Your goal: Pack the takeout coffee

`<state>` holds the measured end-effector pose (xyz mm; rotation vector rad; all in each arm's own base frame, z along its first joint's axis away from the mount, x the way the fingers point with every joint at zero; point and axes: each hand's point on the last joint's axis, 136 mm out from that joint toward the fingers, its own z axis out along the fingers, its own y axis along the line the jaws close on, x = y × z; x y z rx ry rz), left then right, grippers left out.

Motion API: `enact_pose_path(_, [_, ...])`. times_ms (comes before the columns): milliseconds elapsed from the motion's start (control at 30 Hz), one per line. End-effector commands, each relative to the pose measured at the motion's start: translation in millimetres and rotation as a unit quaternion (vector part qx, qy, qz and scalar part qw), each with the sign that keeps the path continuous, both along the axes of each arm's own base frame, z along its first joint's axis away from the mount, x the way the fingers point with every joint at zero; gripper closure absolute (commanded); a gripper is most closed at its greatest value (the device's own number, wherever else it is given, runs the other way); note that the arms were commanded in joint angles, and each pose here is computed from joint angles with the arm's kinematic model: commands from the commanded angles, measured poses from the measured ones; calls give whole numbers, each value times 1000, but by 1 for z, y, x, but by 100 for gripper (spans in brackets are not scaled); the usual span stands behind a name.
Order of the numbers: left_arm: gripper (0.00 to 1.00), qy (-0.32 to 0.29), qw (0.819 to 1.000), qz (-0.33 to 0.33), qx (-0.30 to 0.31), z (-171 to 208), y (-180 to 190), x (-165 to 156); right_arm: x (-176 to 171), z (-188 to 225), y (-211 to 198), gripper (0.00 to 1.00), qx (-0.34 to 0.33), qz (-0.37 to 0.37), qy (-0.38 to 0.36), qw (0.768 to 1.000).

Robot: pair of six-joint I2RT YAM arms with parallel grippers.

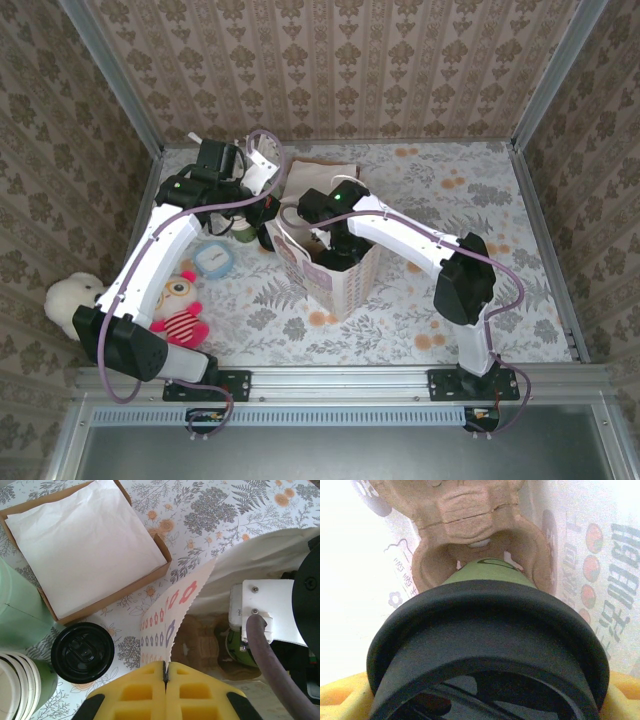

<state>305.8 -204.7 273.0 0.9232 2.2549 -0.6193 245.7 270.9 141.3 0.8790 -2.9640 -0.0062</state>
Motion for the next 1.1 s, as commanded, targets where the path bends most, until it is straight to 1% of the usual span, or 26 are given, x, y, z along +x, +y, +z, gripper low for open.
enact_pose_path(0, [100, -9, 1000, -2, -7, 5, 0, -2, -2, 13, 1, 59, 17, -9, -13, 1000])
enact_pose_path(233, [100, -7, 1000, -2, -6, 4, 1, -2, 0, 16, 2, 59, 22, -6, -17, 1000])
enact_pose_path(500, [100, -7, 1000, -3, -6, 3, 0, -2, 3, 8, 7, 60, 26, -6, -18, 999])
enact_pose_path(900, [100, -6, 1000, -3, -5, 3, 0, -2, 4, 17, 8, 61, 45, -6, -36, 998])
enact_pose_path(1067, [100, -6, 1000, -3, -6, 3, 0, -2, 5, 13, 8, 62, 46, -6, -40, 998])
